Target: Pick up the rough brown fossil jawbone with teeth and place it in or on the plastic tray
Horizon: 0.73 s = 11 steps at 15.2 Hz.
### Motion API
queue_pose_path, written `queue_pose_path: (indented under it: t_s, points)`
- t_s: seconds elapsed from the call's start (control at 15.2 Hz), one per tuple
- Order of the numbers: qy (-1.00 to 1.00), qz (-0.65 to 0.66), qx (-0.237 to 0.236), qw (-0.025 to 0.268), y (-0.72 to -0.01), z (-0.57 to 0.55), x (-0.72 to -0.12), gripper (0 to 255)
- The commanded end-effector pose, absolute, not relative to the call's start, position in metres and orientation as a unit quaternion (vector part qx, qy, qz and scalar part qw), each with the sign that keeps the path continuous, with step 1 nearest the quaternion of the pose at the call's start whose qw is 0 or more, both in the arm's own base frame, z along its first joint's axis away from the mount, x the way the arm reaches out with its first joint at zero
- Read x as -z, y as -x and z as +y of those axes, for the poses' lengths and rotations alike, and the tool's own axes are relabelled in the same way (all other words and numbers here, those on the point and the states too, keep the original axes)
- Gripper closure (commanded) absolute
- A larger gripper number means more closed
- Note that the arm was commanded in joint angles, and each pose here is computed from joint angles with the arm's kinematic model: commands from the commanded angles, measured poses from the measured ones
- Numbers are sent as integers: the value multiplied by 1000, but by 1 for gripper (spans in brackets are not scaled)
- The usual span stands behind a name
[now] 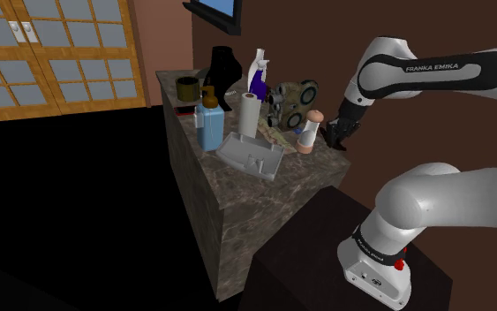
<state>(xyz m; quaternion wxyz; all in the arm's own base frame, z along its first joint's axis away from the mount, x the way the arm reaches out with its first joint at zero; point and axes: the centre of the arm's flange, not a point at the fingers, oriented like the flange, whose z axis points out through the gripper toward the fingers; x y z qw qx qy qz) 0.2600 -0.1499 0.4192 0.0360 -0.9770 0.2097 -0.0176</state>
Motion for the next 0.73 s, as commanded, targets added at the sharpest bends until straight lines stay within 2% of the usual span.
queue_pose_path:
  t_s: [0.0, 0.46, 0.66]
  points:
    - [977, 210, 17, 36, -261, -150, -430, 255]
    - [977, 210, 17, 36, -260, -150, -463, 255]
    - [977, 210, 17, 36, -290, -124, -462, 255]
